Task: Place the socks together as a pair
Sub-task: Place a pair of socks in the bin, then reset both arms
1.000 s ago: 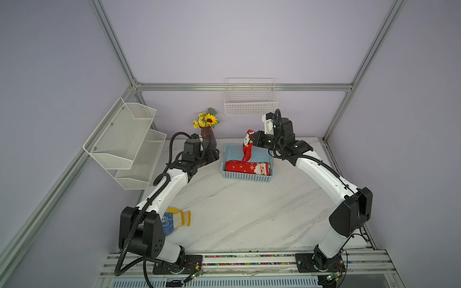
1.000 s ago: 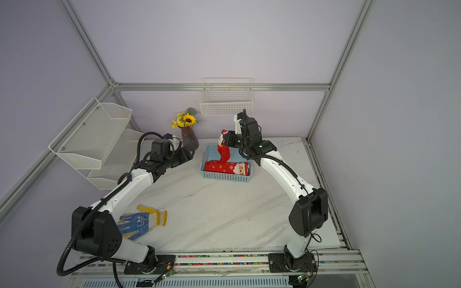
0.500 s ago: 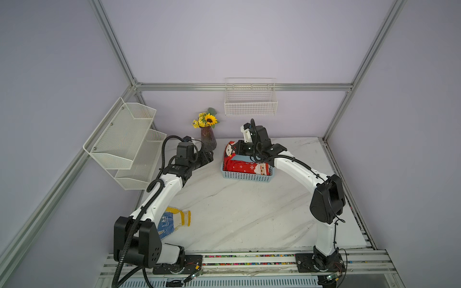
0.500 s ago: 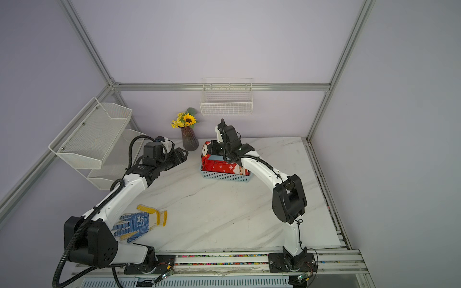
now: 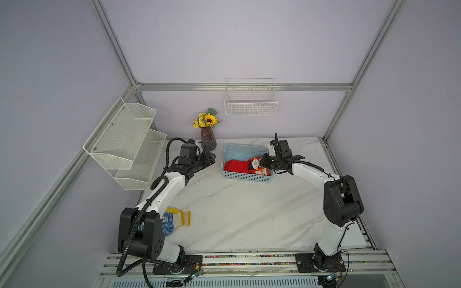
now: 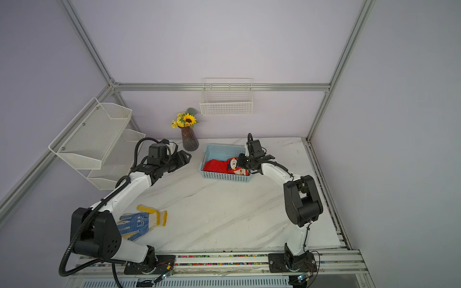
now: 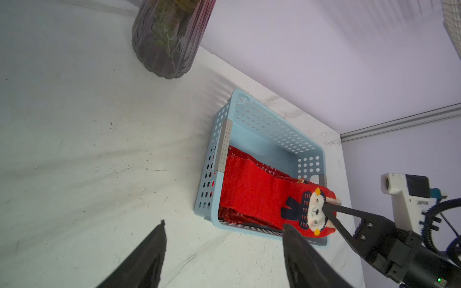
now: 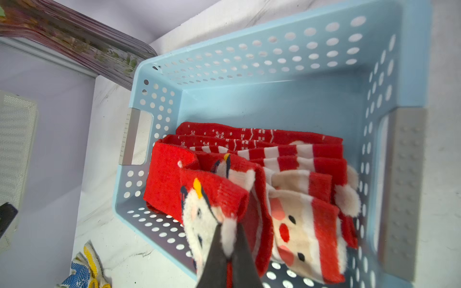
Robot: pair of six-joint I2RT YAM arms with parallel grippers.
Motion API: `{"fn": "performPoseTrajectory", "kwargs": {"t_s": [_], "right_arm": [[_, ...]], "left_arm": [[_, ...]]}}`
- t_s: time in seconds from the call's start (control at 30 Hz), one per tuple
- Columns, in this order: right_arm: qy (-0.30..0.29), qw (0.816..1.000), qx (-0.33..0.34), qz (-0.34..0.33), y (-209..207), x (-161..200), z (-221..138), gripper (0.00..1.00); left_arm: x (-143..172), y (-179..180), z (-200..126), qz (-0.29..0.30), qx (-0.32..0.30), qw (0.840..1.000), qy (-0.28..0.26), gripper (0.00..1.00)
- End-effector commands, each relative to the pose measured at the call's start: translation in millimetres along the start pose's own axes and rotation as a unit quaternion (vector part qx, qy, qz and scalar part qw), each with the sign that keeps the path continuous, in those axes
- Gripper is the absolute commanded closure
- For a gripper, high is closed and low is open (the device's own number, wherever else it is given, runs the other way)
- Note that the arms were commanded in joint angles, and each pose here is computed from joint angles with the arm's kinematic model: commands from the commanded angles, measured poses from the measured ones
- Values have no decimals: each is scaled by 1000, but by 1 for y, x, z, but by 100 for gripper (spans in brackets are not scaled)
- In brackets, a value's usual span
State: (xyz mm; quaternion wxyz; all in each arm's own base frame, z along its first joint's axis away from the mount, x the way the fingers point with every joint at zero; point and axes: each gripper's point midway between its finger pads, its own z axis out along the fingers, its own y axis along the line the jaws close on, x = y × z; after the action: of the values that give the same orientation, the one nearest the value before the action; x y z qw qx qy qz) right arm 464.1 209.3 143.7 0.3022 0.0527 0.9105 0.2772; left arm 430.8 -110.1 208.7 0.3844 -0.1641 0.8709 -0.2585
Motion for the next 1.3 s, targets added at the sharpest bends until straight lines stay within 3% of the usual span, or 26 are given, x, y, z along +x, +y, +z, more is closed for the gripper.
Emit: {"fn": "performPoseTrajectory", "kwargs": {"t_s": [0.0,0.23,0.37,0.43,0.47,0.53,0.6,0.77,0.9,0.97,1.0,1.13,1.27], "right_arm": [[-31,999,-14,-19,6,-18,-15,100],[-53,999,4,-12,-7,-29,-29,100],[-33,999,6,-13,-10,-22,-23,100],[-37,999,20,-10,-15,-22,-24,90],[-47,998,31,-9,-17,-25,-30,80],[-72,996,43,-14,-16,-34,-45,48],[-97,994,51,-25,-11,-44,-65,34],[-164,980,101,-57,-9,-60,-134,28],[-237,958,150,-57,-23,-60,-189,24],[-272,947,160,-55,-28,-56,-210,3],[-288,942,164,-53,-32,-54,-217,3],[-318,923,212,-54,-60,-37,-231,3],[-341,898,273,-52,-92,-24,-235,3]], "left_arm": [[8,-7,6,2,16,1000,8,28],[12,-18,14,12,25,999,21,28],[13,-17,15,12,22,999,20,27],[13,-14,13,11,15,1000,15,24],[11,-13,11,11,13,1000,10,22],[9,-15,6,15,13,1000,4,17],[6,-12,0,16,1,1000,-5,1],[0,-4,-32,28,-22,998,-50,0],[-5,15,-53,52,-70,992,-90,0],[-6,26,-60,62,-100,988,-105,0],[-6,31,-62,70,-111,985,-111,0],[-17,56,-76,120,-185,964,-150,0],[-21,88,-94,144,-267,933,-193,0]]}}
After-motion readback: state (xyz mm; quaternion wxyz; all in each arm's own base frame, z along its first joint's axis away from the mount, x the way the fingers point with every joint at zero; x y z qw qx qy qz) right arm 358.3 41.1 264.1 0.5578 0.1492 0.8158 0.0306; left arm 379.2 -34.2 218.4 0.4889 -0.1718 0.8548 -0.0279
